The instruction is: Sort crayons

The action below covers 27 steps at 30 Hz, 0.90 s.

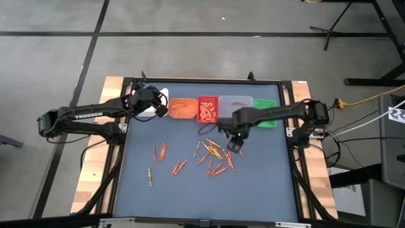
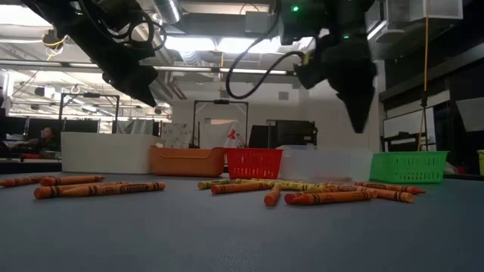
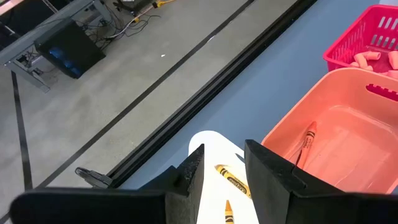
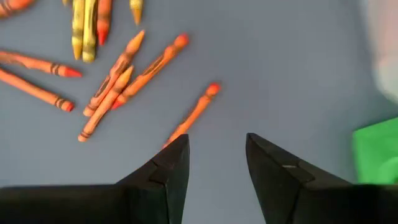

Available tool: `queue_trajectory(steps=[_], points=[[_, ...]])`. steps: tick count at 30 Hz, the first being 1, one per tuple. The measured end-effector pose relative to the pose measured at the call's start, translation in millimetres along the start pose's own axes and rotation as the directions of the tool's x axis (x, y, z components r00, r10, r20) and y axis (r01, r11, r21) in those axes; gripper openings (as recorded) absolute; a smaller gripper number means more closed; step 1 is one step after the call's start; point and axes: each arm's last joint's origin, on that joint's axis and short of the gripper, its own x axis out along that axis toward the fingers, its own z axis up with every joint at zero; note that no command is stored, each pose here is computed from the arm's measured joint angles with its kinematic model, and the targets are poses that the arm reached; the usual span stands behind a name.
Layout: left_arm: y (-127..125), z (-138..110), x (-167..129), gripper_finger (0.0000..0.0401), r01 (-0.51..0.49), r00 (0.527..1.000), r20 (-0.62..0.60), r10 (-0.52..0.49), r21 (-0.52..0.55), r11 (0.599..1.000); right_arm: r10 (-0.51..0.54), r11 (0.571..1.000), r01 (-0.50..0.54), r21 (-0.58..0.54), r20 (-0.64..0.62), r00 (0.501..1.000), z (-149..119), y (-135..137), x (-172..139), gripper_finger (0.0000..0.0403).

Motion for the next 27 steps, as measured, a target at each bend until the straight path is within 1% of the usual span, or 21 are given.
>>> queue_trajectory(steps=[5, 10, 15, 19, 23, 27], points=[[0.0, 0.0, 0.0, 0.0098, 0.0, 1.0, 0.0, 0.0, 0.0, 1.0, -0.012, 0.998, 0.013, 0.055, -0.015, 1.0, -19.1, 18.9, 28.1, 0.0156], [-0.1, 0.0, 0.0, 0.0098, 0.0, 1.0, 0.0, 0.0, 0.0, 1.0, -0.001, 0.996, -0.002, 0.09, 0.023, 1.0, -29.2, 28.4, 50.6, 0.0156], [0.0, -0.1, 0.0, 0.0098, 0.0, 1.0, 0.0, 0.0, 0.0, 1.0, -0.035, 0.992, 0.029, 0.121, 0.043, 0.998, -35.4, 24.8, 67.4, 0.0156], [0.0, -0.1, 0.0, 0.0098, 0.0, 1.0, 0.0, 0.0, 0.0, 1.0, -0.059, 0.989, 0.054, 0.136, 0.03, 0.998, -40.2, 19.8, 76.3, 0.0156], [-0.1, 0.0, 0.0, 0.0098, 0.001, 1.0, 0.0, -0.001, 0.0, 1.0, -0.049, 0.99, 0.043, 0.136, 0.039, 0.998, -41.5, 18.2, 82.9, 0.0156], [-0.1, -0.2, 0.1, 0.0098, 0.001, 1.0, -0.001, -0.001, 0.001, 1.0, -0.032, 0.991, 0.022, 0.131, 0.073, 0.997, -38.8, 20.0, 83.1, 0.0156]])
